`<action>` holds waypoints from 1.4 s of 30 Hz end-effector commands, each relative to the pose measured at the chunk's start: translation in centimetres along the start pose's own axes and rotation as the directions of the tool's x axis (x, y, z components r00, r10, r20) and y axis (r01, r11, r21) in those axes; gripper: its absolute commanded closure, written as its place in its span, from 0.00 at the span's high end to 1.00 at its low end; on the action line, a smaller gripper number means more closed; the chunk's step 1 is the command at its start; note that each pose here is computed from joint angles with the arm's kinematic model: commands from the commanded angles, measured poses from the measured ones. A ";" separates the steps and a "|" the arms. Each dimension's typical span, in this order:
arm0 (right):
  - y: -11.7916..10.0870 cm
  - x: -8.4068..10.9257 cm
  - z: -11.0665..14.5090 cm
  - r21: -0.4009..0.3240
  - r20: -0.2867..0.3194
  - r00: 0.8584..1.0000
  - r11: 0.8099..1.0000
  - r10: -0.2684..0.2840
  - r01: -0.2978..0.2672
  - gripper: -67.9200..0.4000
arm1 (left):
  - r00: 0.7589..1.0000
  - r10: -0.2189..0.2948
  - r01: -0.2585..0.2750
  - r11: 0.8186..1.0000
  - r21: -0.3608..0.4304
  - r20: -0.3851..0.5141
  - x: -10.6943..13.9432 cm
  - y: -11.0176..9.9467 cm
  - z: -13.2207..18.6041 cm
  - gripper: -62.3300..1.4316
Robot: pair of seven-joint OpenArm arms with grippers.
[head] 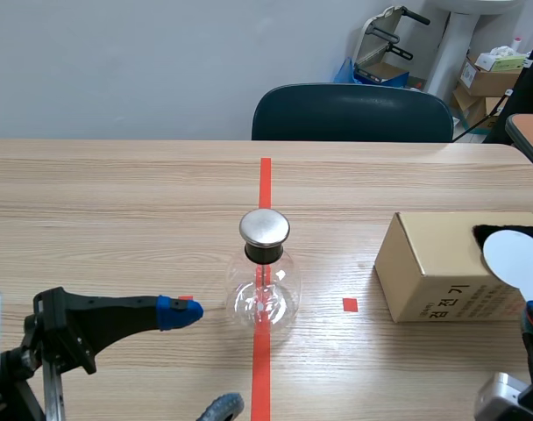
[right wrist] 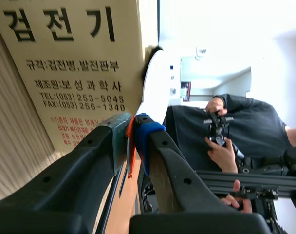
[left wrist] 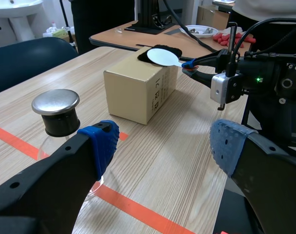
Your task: Do the electroscope experiment
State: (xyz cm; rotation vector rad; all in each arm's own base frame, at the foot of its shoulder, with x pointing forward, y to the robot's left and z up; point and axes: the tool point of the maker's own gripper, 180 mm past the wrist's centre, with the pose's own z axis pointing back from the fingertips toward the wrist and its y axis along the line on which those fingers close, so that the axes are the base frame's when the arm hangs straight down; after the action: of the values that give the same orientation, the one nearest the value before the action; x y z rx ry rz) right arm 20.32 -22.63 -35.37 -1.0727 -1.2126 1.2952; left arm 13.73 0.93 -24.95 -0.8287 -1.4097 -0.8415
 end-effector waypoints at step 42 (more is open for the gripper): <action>-9.3 0.0 -3.2 -0.247 -0.066 0.997 0.967 0.041 -0.056 0.02 | 0.995 -0.077 0.081 0.994 0.075 -0.056 -1.8 3.7 -2.1 0.08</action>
State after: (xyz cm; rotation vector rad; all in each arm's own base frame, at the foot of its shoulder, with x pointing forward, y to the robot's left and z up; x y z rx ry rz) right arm 24.16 -23.17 -27.38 -1.3043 -1.2986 1.1376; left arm 17.75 1.25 -27.20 -0.6765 -1.4072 -0.8740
